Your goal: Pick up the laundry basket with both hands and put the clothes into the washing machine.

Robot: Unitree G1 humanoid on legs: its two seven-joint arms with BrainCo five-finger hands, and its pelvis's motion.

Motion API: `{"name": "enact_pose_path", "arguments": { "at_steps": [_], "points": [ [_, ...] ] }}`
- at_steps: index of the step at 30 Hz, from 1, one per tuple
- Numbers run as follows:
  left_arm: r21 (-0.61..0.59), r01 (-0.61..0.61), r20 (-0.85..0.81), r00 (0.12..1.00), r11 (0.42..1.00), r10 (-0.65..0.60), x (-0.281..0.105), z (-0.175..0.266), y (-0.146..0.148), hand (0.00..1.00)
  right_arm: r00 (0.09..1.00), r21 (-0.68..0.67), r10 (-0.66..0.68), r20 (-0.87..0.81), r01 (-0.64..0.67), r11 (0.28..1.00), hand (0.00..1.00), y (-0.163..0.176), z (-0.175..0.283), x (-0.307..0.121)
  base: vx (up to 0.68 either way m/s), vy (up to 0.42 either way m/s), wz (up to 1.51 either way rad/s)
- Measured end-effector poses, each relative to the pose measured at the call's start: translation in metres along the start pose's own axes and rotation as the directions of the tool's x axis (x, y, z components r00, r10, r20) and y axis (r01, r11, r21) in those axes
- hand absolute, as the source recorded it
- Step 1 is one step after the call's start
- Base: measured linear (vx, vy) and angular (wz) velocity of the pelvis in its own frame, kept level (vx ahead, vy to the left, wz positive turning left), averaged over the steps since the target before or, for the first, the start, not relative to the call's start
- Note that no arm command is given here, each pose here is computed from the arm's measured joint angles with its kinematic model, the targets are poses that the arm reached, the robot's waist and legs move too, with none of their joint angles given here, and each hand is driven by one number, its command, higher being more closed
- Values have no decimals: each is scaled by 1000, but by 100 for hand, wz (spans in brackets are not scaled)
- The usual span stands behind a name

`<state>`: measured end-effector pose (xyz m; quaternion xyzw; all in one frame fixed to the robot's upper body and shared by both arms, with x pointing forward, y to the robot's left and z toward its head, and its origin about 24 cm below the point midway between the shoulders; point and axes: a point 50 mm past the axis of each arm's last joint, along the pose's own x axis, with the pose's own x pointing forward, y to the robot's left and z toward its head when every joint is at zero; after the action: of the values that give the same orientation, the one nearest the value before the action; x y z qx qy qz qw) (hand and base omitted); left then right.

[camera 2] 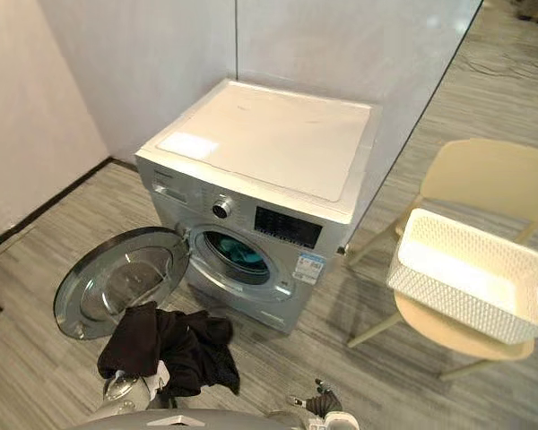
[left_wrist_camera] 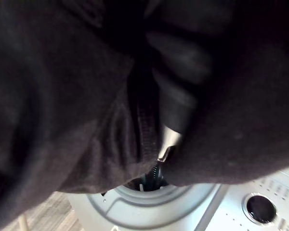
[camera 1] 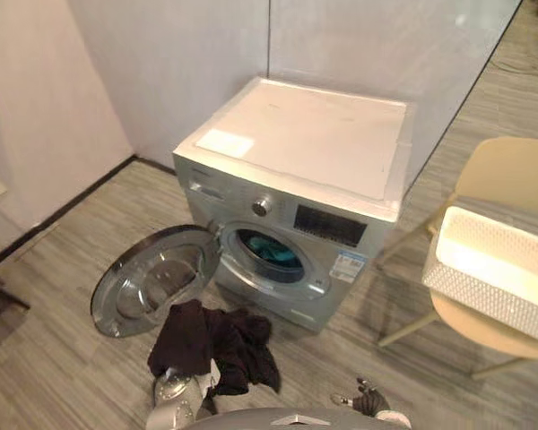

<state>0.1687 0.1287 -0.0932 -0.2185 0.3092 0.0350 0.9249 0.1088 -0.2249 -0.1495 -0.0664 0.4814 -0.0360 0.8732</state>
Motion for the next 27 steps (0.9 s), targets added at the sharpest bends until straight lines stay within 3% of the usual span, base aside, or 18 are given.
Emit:
{"name": "enact_pose_path", "arguments": {
  "at_steps": [1,4,8,10,16,20,23,27],
  "points": [
    [-15,-25,18,1000,1000,26,11,12,3,100,999,-28,33,35,-32,999,0,8,11,3,42,355,-48],
    [1,59,135,989,998,-59,30,53,-26,100,973,-110,106,205,-84,990,0,21,67,10,-68,330,-67],
    [42,171,299,938,984,-175,48,119,-74,100,876,-111,196,440,-164,980,0,53,149,6,-114,276,-64],
    [35,186,352,917,982,-187,50,139,-84,100,838,-111,248,487,-222,969,0,68,162,0,-42,114,-41],
    [-107,195,532,840,975,-110,45,201,-80,100,742,-36,354,570,-408,912,0,105,177,-20,-37,33,-74],
    [-322,196,670,739,926,77,26,245,-45,100,640,-98,396,659,-449,888,0,111,201,-40,-60,-42,-98],
    [-402,213,719,675,890,163,16,270,-34,100,590,-134,420,690,-466,874,0,116,211,-49,-22,-59,-16],
    [-441,237,721,667,865,185,15,278,-40,100,597,-143,431,676,-467,872,0,114,204,-48,47,-76,67]
  ]
}}
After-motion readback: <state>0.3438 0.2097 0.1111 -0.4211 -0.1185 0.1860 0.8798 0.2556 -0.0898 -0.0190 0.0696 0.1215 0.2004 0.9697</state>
